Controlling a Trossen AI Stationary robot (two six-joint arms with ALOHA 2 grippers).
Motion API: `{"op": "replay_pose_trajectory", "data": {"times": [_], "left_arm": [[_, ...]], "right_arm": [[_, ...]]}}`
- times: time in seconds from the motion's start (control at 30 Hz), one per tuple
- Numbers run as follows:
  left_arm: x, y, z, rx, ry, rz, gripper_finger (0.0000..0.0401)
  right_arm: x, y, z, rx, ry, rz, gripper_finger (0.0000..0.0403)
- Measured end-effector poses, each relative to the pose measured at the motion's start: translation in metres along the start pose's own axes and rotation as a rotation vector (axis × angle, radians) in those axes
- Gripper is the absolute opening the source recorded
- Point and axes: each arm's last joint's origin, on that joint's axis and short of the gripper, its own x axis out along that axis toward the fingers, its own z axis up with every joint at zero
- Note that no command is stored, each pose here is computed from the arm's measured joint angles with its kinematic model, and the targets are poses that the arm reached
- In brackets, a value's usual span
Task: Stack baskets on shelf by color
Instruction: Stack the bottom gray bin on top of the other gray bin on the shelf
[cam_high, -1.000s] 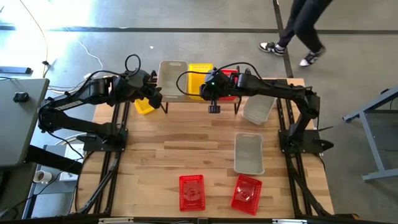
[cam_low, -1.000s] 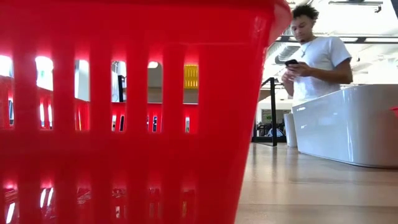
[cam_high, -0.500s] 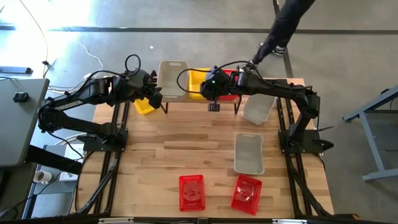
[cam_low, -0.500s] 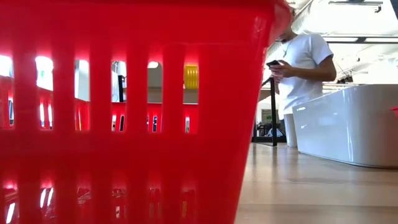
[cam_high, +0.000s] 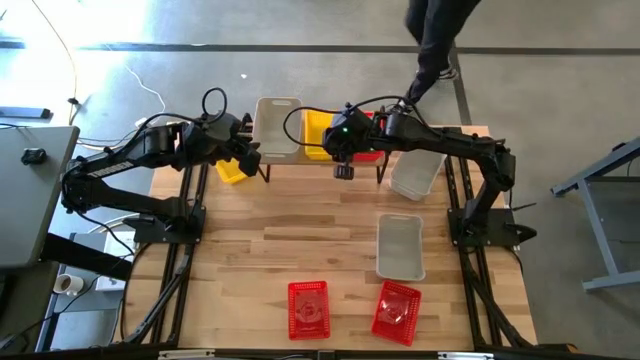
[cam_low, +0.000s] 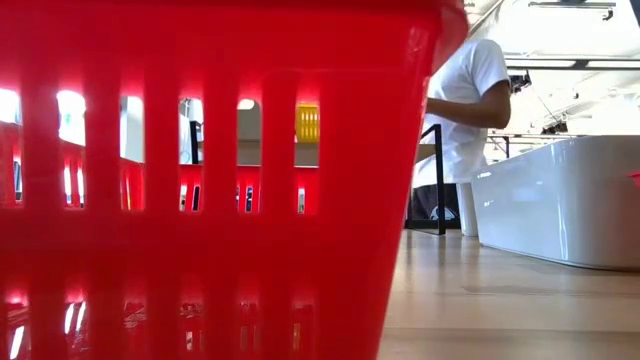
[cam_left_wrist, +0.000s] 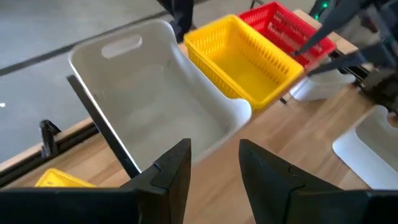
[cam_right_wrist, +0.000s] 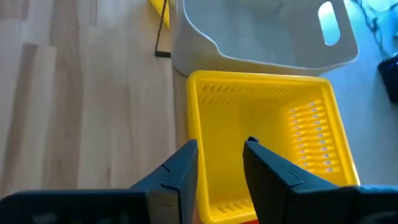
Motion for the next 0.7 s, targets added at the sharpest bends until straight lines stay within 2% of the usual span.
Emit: {"op": "replay_pose_trajectory", "data": {"times": [0.47, 0.7], "left_arm": [[-0.003, 0.013, -0.025, 0.140, 0.330, -0.020, 0.0125], [-0.005, 0.009, -0.028, 0.174, 0.394, -0.142, 0.0125]], "right_arm": [[-0.044, 0.017, 0.024, 0.262, -0.011, -0.039, 0.0114], [-0.068, 0.030, 0.037, 0.365, -0.052, -0.038, 0.0114]]}}
